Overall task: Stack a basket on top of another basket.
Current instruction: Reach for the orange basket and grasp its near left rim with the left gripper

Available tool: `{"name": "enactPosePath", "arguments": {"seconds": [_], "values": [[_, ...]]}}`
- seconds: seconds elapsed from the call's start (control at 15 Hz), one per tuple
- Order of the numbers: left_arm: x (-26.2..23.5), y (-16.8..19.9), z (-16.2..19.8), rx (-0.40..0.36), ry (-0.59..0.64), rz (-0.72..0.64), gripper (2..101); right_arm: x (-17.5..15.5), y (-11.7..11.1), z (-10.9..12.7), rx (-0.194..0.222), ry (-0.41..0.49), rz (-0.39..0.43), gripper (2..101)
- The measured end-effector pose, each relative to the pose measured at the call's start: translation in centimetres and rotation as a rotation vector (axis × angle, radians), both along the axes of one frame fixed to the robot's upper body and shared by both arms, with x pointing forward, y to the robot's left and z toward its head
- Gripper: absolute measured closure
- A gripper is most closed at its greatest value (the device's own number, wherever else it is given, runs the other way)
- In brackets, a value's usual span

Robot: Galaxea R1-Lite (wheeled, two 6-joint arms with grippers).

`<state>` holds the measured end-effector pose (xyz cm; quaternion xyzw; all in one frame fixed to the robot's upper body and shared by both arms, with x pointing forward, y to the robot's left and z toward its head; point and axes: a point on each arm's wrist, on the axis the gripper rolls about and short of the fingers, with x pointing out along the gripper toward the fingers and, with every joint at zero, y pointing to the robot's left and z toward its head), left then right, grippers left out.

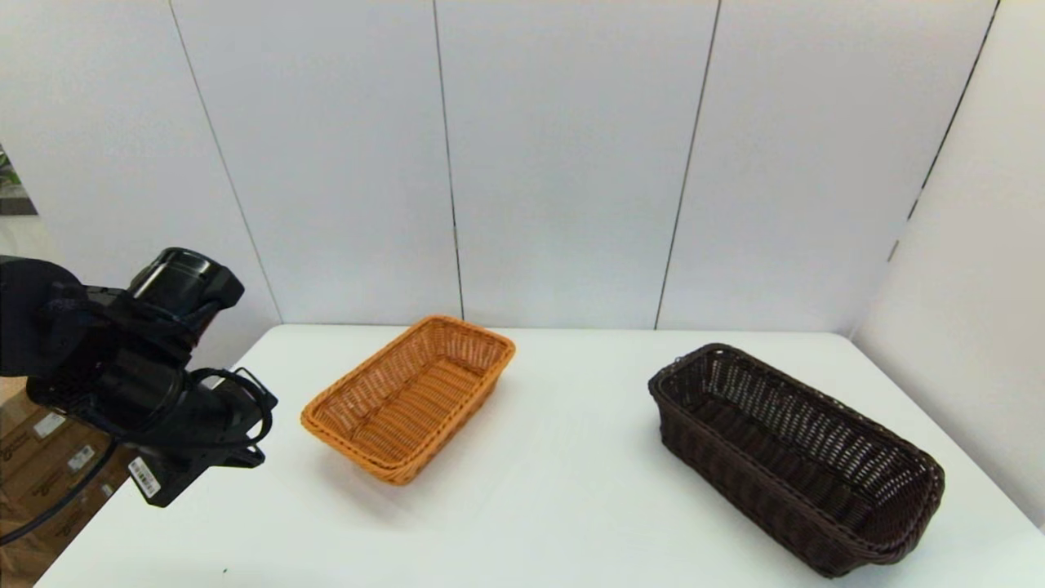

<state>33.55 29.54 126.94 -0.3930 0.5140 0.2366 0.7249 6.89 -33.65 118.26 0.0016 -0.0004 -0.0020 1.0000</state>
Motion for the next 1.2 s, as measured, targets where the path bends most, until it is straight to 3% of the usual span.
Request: {"name": "enactPosePath", "arguments": {"seconds": [0.2,0.47,0.67,0.93,1.2], "values": [[0.0,0.0,0.3,-0.001,-0.004,-0.016,100.3,0.0,0.0,0.0,0.0,0.0,0.0,5.0],[0.0,0.0,0.4,-0.003,-0.013,-0.018,64.6,0.0,0.0,0.0,0.0,0.0,0.0,5.0],[0.2,-0.1,0.2,-0.009,-0.009,-0.01,45.7,0.0,0.0,0.0,0.0,0.0,0.0,5.0],[1.0,-0.2,-0.4,-0.022,-0.008,0.018,29.5,0.0,0.0,0.0,0.0,0.0,-0.001,5.0],[1.6,-0.3,-1.1,-0.017,0.019,0.021,20.2,0.0,0.0,0.0,0.0,0.0,0.0,5.0]]}}
